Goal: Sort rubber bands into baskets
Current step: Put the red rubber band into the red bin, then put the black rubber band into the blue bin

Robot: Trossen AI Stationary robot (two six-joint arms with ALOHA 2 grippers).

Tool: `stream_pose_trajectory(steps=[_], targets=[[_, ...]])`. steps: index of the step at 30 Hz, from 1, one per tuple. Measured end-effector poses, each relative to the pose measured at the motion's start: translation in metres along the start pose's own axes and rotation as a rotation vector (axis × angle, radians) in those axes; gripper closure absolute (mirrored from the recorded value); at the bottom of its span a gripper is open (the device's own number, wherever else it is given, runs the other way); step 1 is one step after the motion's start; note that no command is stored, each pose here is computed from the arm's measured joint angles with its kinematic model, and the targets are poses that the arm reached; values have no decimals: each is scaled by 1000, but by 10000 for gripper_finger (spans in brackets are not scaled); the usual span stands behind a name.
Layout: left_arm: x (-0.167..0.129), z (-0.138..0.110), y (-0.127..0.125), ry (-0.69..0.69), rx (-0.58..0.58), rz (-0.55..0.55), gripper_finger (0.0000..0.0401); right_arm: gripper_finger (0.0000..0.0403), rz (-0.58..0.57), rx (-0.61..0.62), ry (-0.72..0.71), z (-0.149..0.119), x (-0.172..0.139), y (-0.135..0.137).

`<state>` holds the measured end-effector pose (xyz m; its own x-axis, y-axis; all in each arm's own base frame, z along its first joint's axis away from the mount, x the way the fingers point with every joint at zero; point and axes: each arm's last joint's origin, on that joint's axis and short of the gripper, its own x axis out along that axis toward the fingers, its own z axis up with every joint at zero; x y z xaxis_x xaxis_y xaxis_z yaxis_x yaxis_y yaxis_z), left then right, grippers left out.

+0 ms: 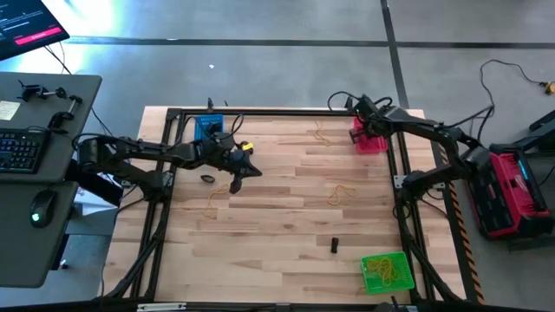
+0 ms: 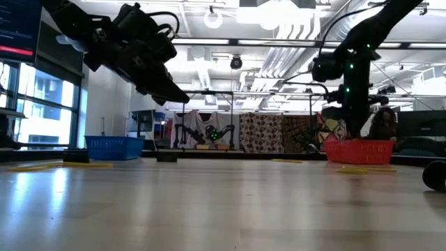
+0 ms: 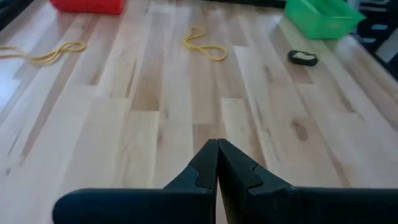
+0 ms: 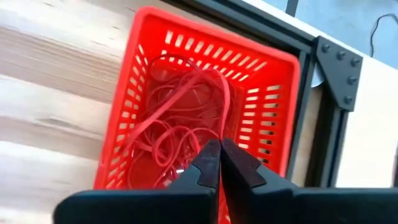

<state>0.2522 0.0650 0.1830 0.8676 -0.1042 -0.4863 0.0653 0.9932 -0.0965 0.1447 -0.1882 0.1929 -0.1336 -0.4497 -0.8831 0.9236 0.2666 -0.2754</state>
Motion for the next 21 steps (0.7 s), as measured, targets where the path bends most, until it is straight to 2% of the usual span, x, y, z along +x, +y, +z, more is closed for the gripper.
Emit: stream_pose_trajectory(steps=[4,11,14,17,21], targets=[[0,-3,1,30,-24,44,401,374,-1,-36,6,6,-12,2],[0,-5,-1,55,-29,43,401,274,4,-20,-9,10,-18,3],[1,-5,-3,57,-18,41,401,251,11,-33,-6,10,-18,2],[3,-5,-6,63,7,66,401,265,95,-95,16,10,-18,5],[4,-5,-9,68,25,60,401,345,211,-183,10,5,-27,14]])
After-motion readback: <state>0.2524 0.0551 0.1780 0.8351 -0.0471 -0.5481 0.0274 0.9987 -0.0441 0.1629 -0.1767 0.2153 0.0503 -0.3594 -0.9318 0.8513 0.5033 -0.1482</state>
